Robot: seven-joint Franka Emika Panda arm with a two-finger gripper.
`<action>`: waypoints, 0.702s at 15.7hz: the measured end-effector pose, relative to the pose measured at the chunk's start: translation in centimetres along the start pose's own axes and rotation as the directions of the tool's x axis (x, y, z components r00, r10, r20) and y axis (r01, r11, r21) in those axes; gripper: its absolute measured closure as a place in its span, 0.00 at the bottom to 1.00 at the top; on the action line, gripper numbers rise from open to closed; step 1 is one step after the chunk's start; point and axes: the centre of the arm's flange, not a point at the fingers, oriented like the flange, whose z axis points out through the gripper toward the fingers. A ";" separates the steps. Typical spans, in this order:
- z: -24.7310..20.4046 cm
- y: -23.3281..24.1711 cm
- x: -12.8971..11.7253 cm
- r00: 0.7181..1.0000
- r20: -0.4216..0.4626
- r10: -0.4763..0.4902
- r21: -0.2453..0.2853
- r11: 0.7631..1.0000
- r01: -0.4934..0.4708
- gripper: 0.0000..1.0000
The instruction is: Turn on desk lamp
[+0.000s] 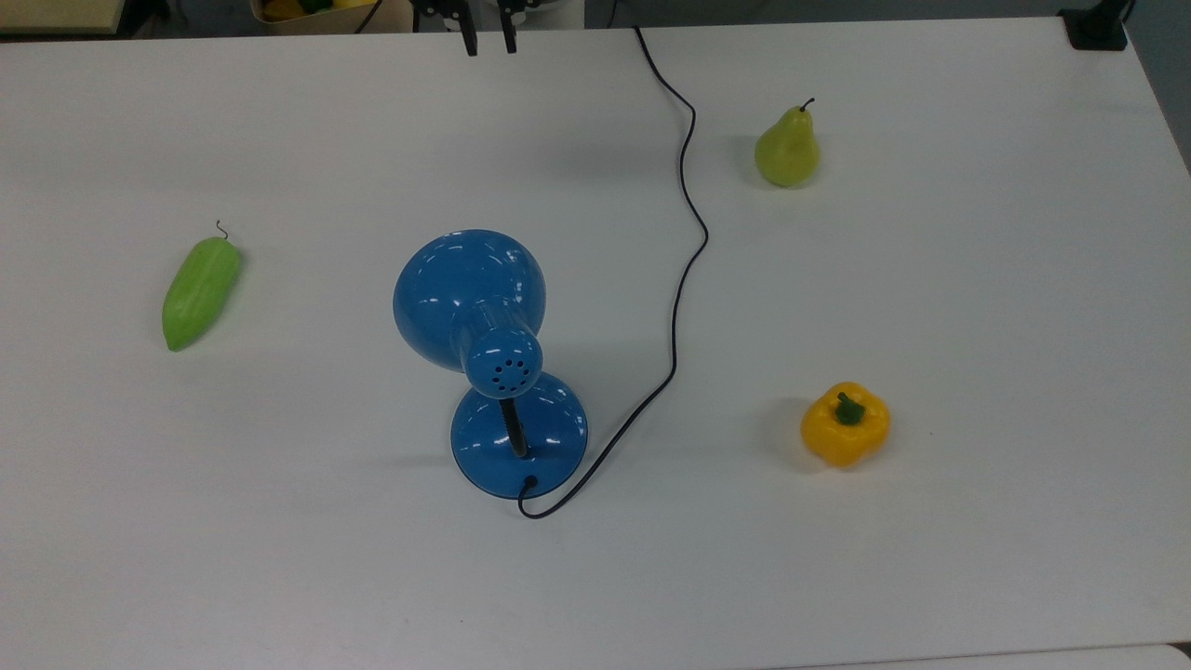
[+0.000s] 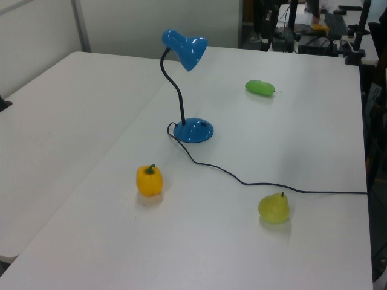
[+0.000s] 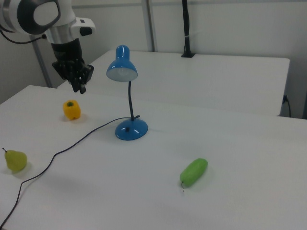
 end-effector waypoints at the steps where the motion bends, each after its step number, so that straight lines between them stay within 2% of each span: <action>1: 0.0 0.0 0.0 1.000 0.000 0.000 0.000 1.000 0.000 0.85; 3: 0.0 -0.1 0.0 1.000 0.000 -0.001 0.000 1.000 0.001 0.97; 11: 0.8 -0.1 -0.1 1.000 0.017 -0.001 0.002 1.000 0.001 0.99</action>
